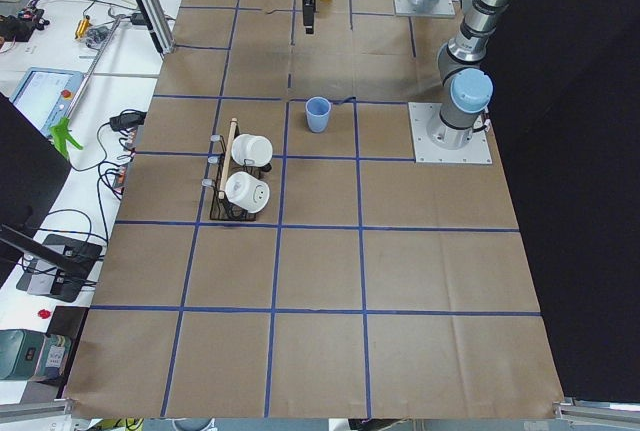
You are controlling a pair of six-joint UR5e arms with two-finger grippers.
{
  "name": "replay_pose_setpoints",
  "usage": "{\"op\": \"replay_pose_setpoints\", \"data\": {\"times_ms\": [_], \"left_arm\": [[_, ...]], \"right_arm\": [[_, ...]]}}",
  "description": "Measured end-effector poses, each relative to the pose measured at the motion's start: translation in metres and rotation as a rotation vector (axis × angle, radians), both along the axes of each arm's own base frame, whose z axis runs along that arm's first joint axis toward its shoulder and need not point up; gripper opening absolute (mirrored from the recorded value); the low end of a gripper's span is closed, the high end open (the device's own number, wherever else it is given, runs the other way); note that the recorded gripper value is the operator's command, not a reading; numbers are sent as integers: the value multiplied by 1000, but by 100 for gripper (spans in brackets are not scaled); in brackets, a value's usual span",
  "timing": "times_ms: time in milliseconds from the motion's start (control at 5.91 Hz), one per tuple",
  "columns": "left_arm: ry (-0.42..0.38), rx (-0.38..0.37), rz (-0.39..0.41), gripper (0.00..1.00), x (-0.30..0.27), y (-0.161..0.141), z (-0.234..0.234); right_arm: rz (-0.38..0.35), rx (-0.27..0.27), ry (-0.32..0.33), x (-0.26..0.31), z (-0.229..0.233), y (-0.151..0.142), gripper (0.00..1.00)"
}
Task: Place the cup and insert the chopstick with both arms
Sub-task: 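Lower the left gripper and grasp the light blue cup rim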
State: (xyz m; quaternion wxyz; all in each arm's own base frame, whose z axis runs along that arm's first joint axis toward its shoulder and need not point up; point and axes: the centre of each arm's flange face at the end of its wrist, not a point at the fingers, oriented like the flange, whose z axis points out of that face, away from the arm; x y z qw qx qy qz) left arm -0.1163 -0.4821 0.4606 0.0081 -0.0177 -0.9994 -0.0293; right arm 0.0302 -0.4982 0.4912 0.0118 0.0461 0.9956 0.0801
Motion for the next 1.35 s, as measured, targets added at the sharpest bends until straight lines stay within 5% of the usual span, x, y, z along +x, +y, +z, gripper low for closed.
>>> {"op": "replay_pose_setpoints", "data": {"times_ms": [508, 1015, 1354], "left_arm": [[0, -26, -1, 98, 28, 16, -103], [-25, -31, -5, 92, 41, 43, -180], [-29, -17, -2, 32, 44, 38, -202]], "right_arm": [[-8, 18, 9, -55, -41, -9, 100], [-9, 14, 31, -15, -95, -42, 100], [11, 34, 43, -11, -121, -45, 100]]}}
